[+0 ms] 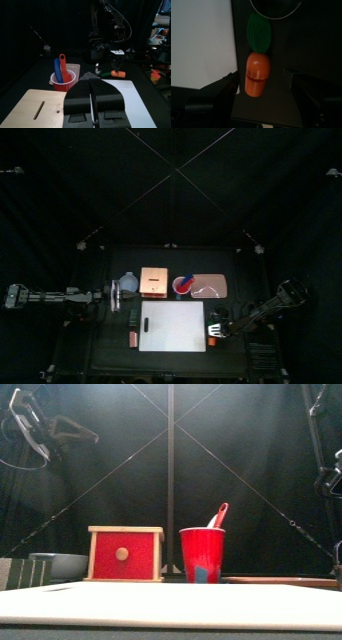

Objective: Grab carrot

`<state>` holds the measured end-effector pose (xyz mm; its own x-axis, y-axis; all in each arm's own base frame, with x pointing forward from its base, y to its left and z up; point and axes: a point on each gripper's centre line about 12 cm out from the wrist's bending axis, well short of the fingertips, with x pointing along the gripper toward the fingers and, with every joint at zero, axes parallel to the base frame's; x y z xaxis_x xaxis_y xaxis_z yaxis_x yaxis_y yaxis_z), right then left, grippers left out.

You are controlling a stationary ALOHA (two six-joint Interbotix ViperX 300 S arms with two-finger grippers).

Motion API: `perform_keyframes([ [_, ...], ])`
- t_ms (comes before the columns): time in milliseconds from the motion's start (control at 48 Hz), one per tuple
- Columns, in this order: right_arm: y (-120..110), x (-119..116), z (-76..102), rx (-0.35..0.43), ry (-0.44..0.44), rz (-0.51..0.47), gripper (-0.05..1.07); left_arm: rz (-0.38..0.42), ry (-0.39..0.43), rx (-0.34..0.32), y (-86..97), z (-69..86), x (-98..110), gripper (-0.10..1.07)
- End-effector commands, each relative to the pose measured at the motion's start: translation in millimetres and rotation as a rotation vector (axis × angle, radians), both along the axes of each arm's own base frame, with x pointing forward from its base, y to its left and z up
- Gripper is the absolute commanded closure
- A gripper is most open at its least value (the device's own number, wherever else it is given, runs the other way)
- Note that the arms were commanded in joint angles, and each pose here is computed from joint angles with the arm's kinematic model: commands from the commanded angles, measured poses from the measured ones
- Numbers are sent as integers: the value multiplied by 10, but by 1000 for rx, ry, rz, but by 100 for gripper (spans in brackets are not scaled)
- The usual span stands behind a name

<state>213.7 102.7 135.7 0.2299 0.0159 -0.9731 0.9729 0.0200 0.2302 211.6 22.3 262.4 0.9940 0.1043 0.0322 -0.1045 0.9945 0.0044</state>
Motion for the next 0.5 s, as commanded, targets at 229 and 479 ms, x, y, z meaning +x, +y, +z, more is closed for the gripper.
perform_keyframes([
  [229, -39, 105, -138, -14, 12, -19, 5, 0, -20, -2, 3, 63, 20, 96],
  [479, 3, 134, -204, 7, 13, -25, 9, -4, -24, -5, -7, 71, 23, 96],
])
